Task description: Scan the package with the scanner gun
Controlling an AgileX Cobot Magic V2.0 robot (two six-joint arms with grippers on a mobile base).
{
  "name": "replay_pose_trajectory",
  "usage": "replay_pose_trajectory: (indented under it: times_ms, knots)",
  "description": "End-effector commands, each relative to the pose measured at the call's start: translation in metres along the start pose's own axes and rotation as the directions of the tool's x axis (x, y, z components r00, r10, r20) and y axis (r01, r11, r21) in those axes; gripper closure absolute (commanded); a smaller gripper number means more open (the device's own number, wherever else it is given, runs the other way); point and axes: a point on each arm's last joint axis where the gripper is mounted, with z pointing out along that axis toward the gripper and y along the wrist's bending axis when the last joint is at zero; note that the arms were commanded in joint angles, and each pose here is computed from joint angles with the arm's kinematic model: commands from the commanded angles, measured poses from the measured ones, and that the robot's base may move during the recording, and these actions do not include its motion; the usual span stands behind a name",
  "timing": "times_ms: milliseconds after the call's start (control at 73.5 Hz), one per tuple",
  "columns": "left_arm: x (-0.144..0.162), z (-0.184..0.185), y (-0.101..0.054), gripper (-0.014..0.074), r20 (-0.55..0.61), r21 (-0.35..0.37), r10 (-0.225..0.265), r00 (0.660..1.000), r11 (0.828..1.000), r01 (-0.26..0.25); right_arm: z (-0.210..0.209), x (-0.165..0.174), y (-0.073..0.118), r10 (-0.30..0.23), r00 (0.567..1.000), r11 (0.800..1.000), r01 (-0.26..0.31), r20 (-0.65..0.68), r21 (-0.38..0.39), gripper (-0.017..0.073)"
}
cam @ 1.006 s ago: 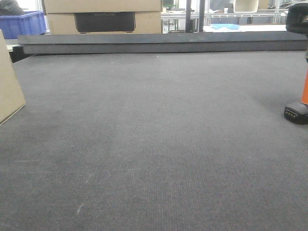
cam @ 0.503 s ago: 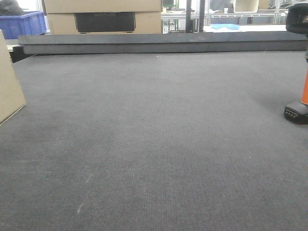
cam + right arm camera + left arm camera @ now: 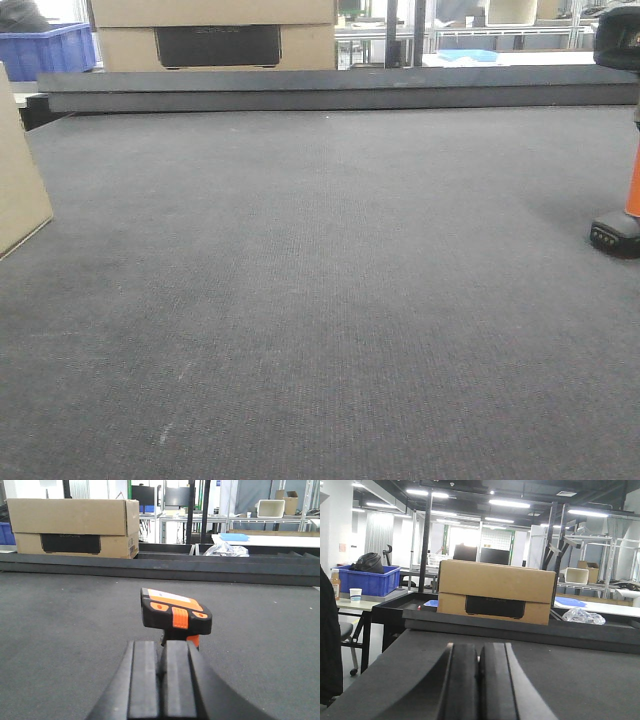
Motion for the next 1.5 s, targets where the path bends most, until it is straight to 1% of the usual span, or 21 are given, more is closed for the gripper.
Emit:
replay_pose_trajectory:
  times_ms: [0, 245, 313, 354, 435, 476, 530, 585, 666, 734, 802, 884, 993, 1169, 1278, 1482]
  knots:
    - [0.000, -0.001, 0.000, 0.0704, 0.012, 0.003, -0.009, 1.000, 1.000, 0.009, -0.002, -0.005, 0.000, -0.011, 0.999, 1.000, 0.011, 0.038, -0.003, 0.0727]
    - [0.000, -0.001, 0.000, 0.0704, 0.012, 0.003, -0.009, 1.000, 1.000, 0.009, -0.003, -0.006, 0.000, -0.010, 0.999, 1.000, 0.011, 0.047, -0.004, 0.0727]
    - [0.000, -0.001, 0.000, 0.0704, 0.012, 0.003, -0.009, 1.000, 1.000, 0.009, -0.006, -0.003, 0.000, -0.023, 0.999, 1.000, 0.023, 0.037, 0.001, 0.0727]
    - [0.000, -0.001, 0.000, 0.0704, 0.012, 0.003, -0.009, 1.000, 1.000, 0.009, -0.009, -0.001, 0.000, -0.046, 0.998, 0.999, 0.046, 0.044, 0.003, 0.0727]
    - [0.000, -0.001, 0.000, 0.0704, 0.012, 0.003, -0.009, 1.000, 1.000, 0.009, -0.004, 0.010, -0.001, -0.124, 0.991, 0.992, 0.124, 0.052, 0.005, 0.0727]
    - [0.000, -0.001, 0.000, 0.0704, 0.012, 0.003, -0.009, 1.000, 1.000, 0.009, -0.002, 0.014, -0.001, -0.138, 0.988, 0.990, 0.138, 0.075, 0.006, 0.0727]
    - [0.000, -0.001, 0.000, 0.0704, 0.012, 0.003, -0.009, 1.000, 1.000, 0.009, 0.001, 0.021, -0.001, -0.138, 0.985, 0.990, 0.139, 0.101, 0.006, 0.0727]
    - [0.000, -0.001, 0.000, 0.0704, 0.012, 0.003, -0.009, 1.000, 1.000, 0.009, 0.004, 0.033, -0.001, -0.123, 0.988, 0.992, 0.124, 0.098, 0.001, 0.0727]
    - [0.000, -0.001, 0.000, 0.0704, 0.012, 0.003, -0.009, 1.000, 1.000, 0.009, 0.007, 0.048, -0.002, -0.124, 0.991, 0.992, 0.124, 0.056, -0.002, 0.0727]
    - [0.000, -0.001, 0.000, 0.0704, 0.012, 0.003, -0.009, 1.000, 1.000, 0.009, 0.009, 0.058, -0.002, -0.114, 0.993, 0.994, 0.114, 0.025, -0.002, 0.0727]
    - [0.000, -0.001, 0.000, 0.0704, 0.012, 0.003, -0.009, 1.000, 1.000, 0.009, 0.010, 0.066, -0.004, -0.097, 0.995, 0.995, 0.097, 0.017, 0.018, 0.0727]
    - [0.000, -0.001, 0.000, 0.0704, 0.012, 0.003, -0.009, 1.000, 1.000, 0.009, 0.010, 0.062, -0.006, -0.079, 0.995, 0.995, 0.075, 0.062, 0.064, 0.0727]
    - [0.000, -0.001, 0.000, 0.0704, 0.012, 0.003, -0.009, 1.000, 1.000, 0.009, 0.010, 0.063, -0.008, -0.073, 0.996, 0.993, 0.068, 0.044, 0.101, 0.0727]
    - [0.000, -0.001, 0.000, 0.0704, 0.012, 0.003, -0.009, 1.000, 1.000, 0.009, 0.010, 0.064, -0.009, -0.071, 0.997, 0.992, 0.067, 0.036, 0.107, 0.0727]
    - [0.000, -0.001, 0.000, 0.0704, 0.012, 0.003, -0.009, 1.000, 1.000, 0.009, 0.010, 0.068, -0.008, -0.034, 0.999, 0.994, 0.034, -0.004, 0.103, 0.0727]
    - [0.000, -0.001, 0.000, 0.0704, 0.012, 0.003, -0.009, 1.000, 1.000, 0.009, 0.010, 0.068, -0.008, -0.033, 0.999, 0.994, 0.034, -0.012, 0.102, 0.0727]
